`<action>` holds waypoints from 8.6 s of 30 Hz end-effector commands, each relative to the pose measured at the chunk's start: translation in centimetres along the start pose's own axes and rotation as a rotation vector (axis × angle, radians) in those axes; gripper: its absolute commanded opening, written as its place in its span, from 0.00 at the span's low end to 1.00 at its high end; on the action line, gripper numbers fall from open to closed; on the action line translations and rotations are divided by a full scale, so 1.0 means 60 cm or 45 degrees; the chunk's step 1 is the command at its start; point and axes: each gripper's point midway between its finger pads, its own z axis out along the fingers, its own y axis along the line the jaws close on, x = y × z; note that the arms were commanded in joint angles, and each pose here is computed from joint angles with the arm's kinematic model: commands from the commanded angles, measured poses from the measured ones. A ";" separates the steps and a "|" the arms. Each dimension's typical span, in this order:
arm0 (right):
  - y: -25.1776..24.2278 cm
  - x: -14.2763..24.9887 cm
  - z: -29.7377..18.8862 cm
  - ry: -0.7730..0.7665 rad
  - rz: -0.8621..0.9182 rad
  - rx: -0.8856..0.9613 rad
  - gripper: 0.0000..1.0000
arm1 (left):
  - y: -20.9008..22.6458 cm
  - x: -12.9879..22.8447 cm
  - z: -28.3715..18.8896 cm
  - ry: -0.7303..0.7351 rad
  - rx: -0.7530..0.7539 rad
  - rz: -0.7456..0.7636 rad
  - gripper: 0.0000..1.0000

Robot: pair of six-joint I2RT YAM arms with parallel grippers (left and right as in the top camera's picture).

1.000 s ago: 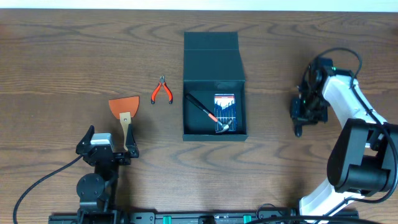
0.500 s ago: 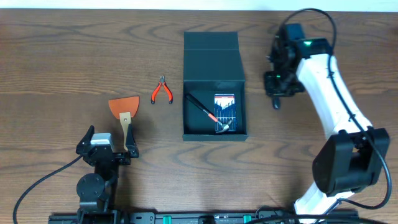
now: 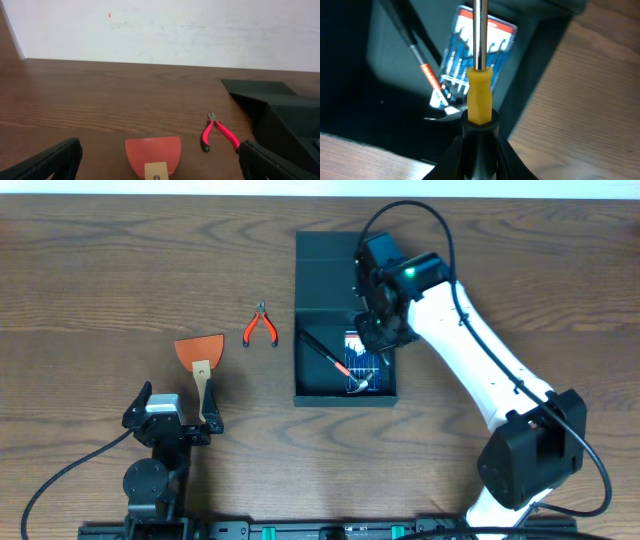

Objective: Pack container
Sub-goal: 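Carry the screwdriver left and lower it into the black box, then open the right gripper and raise it back to the right, then move the left gripper over the red-black pliers, then lower the left gripper and close it on the pliers handles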

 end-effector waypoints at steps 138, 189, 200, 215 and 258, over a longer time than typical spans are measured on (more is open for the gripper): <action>-0.393 0.006 -0.100 -0.136 0.727 0.374 0.99 | -0.070 -0.093 0.165 1.264 0.246 -0.044 0.99; -0.394 0.007 -0.100 -0.136 0.730 0.374 0.99 | -0.118 0.180 0.310 1.616 0.341 0.374 0.99; -0.393 0.006 -0.100 -0.136 0.727 0.374 0.99 | -0.118 0.198 0.313 1.634 0.348 0.384 0.99; -0.393 0.006 -0.100 -0.136 0.727 0.374 0.99 | -0.145 0.212 0.332 1.586 0.429 0.307 0.99; -0.389 0.004 -0.100 -0.137 0.719 0.372 0.99 | -0.143 0.277 0.298 1.765 0.436 0.317 0.43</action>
